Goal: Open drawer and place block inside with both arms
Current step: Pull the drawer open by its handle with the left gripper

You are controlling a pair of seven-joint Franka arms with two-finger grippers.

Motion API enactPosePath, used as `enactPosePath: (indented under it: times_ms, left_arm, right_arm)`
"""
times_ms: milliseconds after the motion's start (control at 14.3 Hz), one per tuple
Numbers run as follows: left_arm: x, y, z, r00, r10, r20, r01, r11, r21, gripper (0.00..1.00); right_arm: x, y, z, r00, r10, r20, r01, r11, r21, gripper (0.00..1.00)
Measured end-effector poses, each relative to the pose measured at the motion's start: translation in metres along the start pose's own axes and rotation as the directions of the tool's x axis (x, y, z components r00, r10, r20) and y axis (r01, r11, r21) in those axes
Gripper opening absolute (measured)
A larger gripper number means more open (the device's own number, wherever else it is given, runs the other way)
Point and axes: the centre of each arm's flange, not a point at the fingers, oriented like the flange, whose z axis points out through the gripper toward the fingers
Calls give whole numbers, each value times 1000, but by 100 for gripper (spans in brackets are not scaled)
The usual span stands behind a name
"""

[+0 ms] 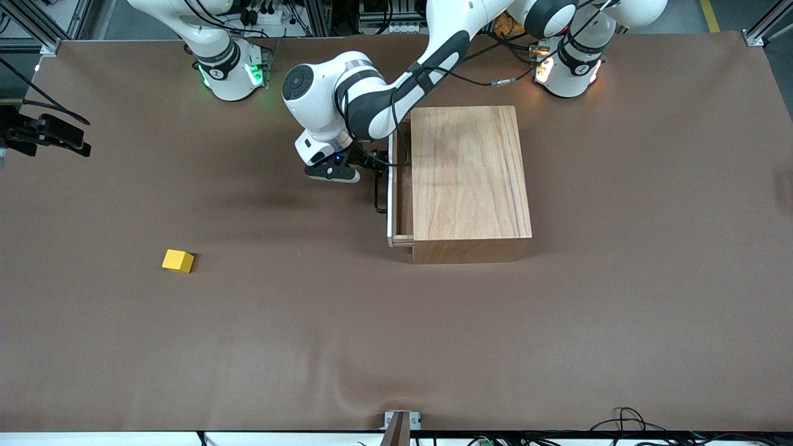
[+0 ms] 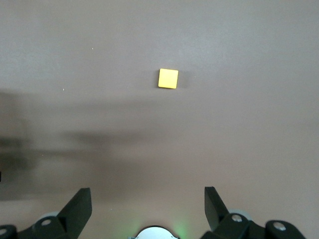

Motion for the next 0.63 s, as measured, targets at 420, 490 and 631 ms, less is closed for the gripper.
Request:
enactPosePath:
  times_ms: [420, 490, 631]
  left_arm:
    - [-2, 8, -5, 1000, 17, -26, -18, 999, -43, 100]
    - [-3, 10, -6, 999, 28, -28, -29, 998, -47, 100]
    - [-3, 12, -8, 999, 38, -38, -40, 997, -61, 100]
  right_arm:
    - [0, -1, 0, 1000, -1, 1, 1, 1000, 0, 100]
    - [0, -1, 1, 1000, -1, 1, 1, 1000, 0, 100]
    - [1, -1, 1, 1000, -1, 2, 1, 1000, 0, 100]
